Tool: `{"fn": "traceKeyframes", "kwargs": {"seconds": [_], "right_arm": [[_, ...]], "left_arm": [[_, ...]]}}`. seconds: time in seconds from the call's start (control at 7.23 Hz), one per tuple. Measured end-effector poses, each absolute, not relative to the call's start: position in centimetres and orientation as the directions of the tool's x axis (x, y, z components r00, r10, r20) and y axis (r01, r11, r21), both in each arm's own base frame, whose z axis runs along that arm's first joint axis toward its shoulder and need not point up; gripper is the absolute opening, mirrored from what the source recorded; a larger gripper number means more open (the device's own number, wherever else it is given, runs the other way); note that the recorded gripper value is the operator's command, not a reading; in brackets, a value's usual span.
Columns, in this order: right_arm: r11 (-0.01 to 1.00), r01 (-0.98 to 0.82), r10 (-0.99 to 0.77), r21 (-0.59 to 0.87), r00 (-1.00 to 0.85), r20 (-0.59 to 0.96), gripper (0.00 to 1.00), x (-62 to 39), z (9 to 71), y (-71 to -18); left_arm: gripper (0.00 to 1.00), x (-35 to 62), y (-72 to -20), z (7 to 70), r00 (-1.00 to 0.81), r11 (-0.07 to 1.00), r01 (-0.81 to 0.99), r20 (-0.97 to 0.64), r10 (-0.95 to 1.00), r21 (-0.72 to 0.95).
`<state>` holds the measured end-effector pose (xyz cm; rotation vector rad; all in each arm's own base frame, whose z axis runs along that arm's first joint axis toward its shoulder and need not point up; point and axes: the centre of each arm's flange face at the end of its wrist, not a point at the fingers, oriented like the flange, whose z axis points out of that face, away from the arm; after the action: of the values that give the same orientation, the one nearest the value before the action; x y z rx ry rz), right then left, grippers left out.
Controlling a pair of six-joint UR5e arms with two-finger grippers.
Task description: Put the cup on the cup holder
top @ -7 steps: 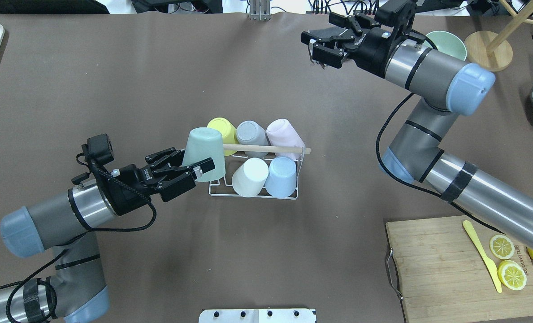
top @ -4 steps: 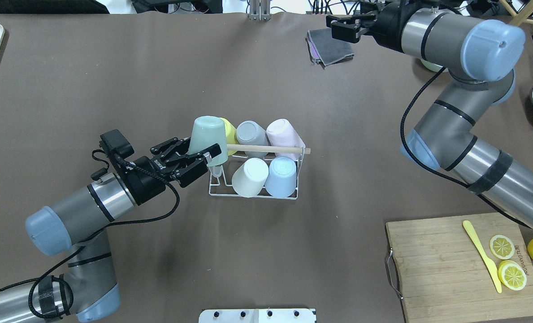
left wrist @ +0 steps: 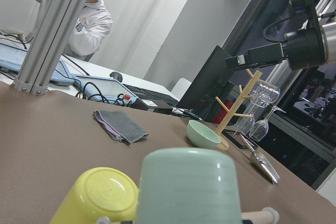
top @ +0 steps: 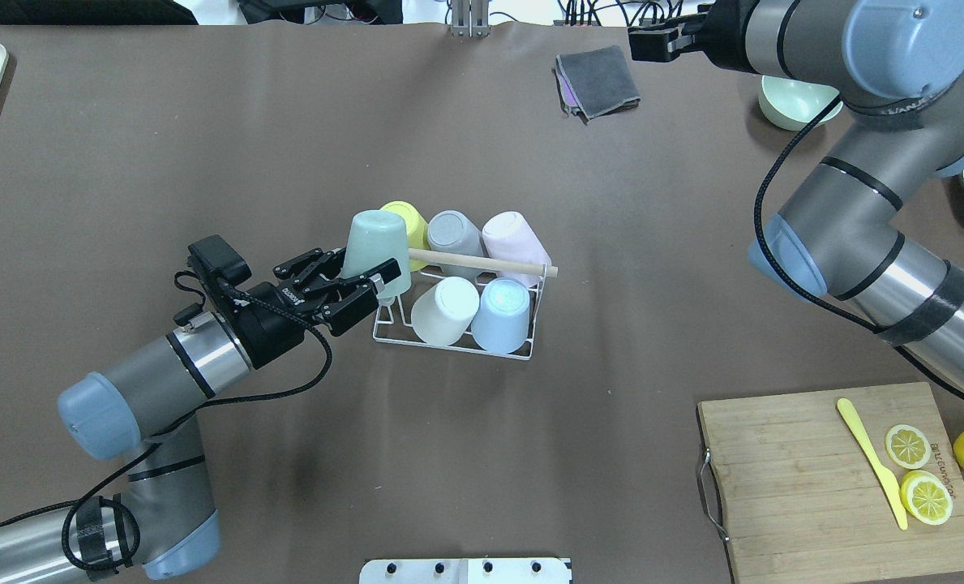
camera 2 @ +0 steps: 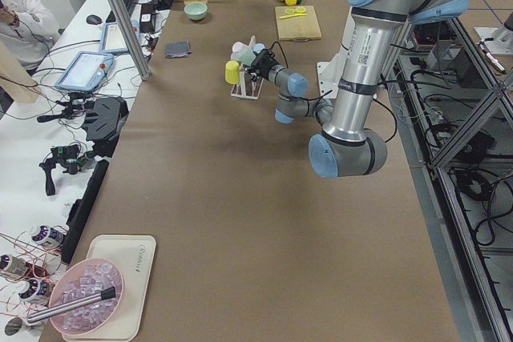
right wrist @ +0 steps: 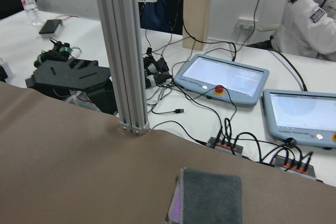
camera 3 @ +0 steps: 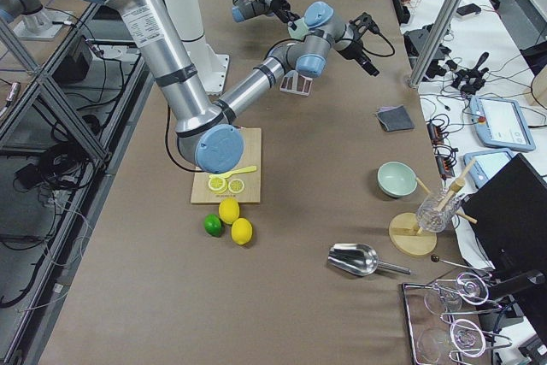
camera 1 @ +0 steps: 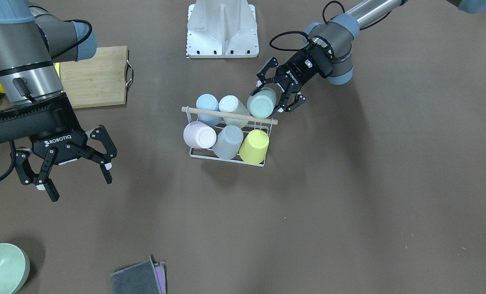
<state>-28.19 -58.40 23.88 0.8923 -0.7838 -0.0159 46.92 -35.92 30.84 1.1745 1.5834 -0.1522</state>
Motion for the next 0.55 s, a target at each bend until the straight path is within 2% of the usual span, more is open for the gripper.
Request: {"fn": "traceKeyframes", "kwargs": {"seconds": [0.14, 0.28, 0.55], "right_arm": [[0.649, -0.282, -0.324, 0.706, 0.737, 0.593, 1.00, -28.0, 24.1, -58.4], [0.656, -0.245, -0.330, 0.714, 0.757, 0.564, 1.00, -27.8, 24.8, -58.3], [0.727, -0.110, -0.335, 0.678, 0.805, 0.490, 1.00, -25.9, 26.4, -58.1]], "left_arm": [[0.58, 46.9, -35.9, 30.9, 0.097, 0.499, 0.735, -0.800, 0.592, 0.458], [0.98, 46.7, -35.9, 31.0, 0.098, 0.493, 0.743, -0.802, 0.589, 0.453], [0.99, 46.8, -36.0, 31.0, 0.117, 0.456, 0.788, -0.828, 0.548, 0.413]]}}
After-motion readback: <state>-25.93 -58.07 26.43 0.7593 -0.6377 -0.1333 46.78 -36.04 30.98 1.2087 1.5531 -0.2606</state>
